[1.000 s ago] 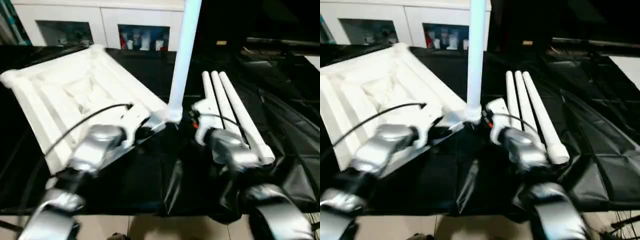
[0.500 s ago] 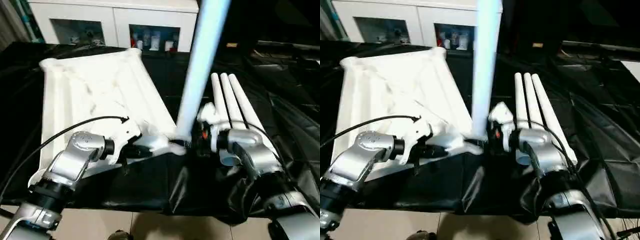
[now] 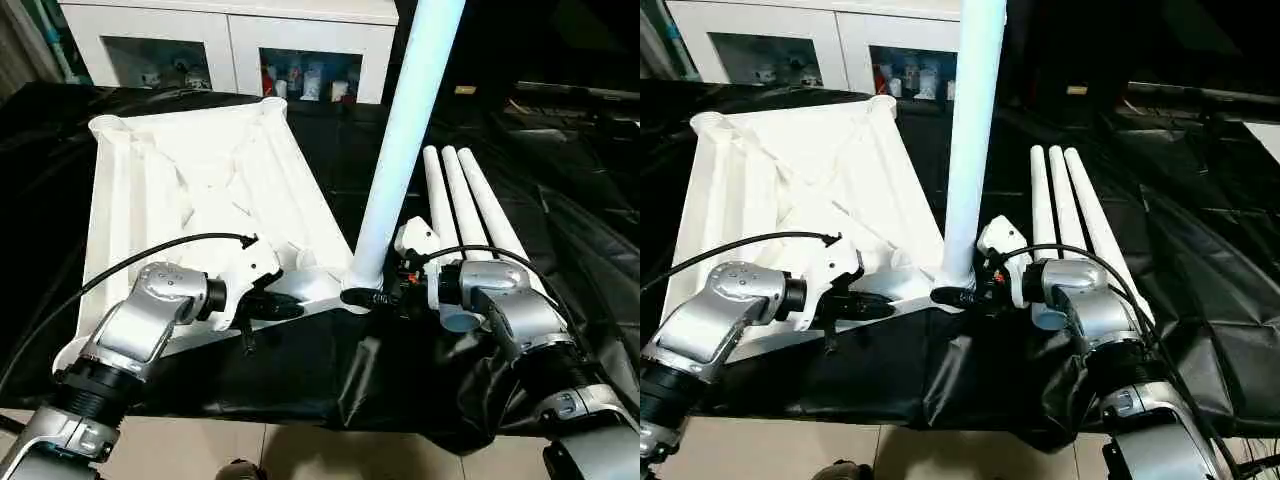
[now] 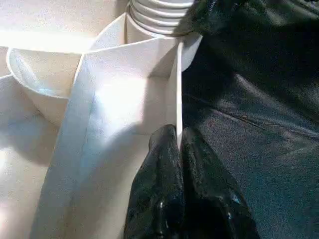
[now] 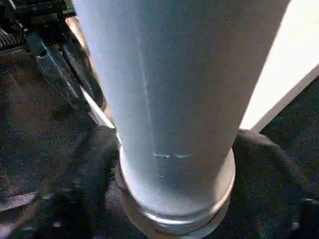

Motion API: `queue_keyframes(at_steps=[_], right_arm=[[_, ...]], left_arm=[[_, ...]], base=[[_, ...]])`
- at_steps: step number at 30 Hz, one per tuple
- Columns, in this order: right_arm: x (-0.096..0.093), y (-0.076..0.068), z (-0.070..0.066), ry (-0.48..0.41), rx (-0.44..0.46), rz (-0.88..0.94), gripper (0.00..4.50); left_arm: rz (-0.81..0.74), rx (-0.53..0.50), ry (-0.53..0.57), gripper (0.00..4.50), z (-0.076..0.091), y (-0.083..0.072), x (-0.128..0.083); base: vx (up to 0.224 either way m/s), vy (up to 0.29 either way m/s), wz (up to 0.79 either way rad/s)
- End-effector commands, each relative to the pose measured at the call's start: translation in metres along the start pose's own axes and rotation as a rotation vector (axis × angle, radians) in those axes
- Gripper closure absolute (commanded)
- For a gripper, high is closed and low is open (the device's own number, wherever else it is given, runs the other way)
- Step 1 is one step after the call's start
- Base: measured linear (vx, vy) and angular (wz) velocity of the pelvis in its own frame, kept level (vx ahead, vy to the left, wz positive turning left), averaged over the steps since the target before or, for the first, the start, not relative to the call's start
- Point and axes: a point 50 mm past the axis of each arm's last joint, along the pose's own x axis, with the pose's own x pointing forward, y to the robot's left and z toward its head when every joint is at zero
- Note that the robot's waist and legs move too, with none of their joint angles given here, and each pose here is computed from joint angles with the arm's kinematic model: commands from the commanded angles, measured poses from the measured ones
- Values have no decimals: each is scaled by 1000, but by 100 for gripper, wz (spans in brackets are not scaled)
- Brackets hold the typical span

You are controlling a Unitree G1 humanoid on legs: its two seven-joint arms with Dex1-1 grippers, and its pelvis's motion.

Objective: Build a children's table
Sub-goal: Rotate leg to tighten

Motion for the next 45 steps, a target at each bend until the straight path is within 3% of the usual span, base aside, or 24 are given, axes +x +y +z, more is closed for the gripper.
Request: queue_keyframes(at_steps=[1,4,6,14,20,26,29,34,39,42,45], right_arm=[[-1,0,5,3,-28,9,124],[-1,0,4,6,-26,11,130],[-2,0,3,7,-23,12,162],[1,1,-7,33,-19,-26,181],[12,-6,-20,-13,138,-248,183],[42,-2,-24,-59,287,-480,184],[68,2,-20,-89,402,-666,184],[84,4,-12,-79,403,-749,184],[91,6,-2,-145,415,-692,184],[91,6,6,-203,405,-645,114],[79,0,18,-282,335,-539,100]], left_arm=[[-41,15,-29,450,6,-5,1],[-42,14,-28,450,6,-5,1],[-45,13,-26,450,6,-5,1],[-46,6,-20,450,3,-6,3],[93,-43,-5,450,5,5,16],[283,-131,-19,450,17,20,41],[442,-191,-35,450,29,28,61],[520,-188,-48,450,36,31,69],[469,-161,-54,450,37,28,69],[439,-137,-58,450,38,27,67],[363,-100,-53,450,33,24,58]], base=[[0,0,0],[0,0,0],[0,0,0],[0,0,0],[0,0,0],[0,0,0],[0,0,0],[0,0,0],[0,0,0],[0,0,0],[0,0,0]])
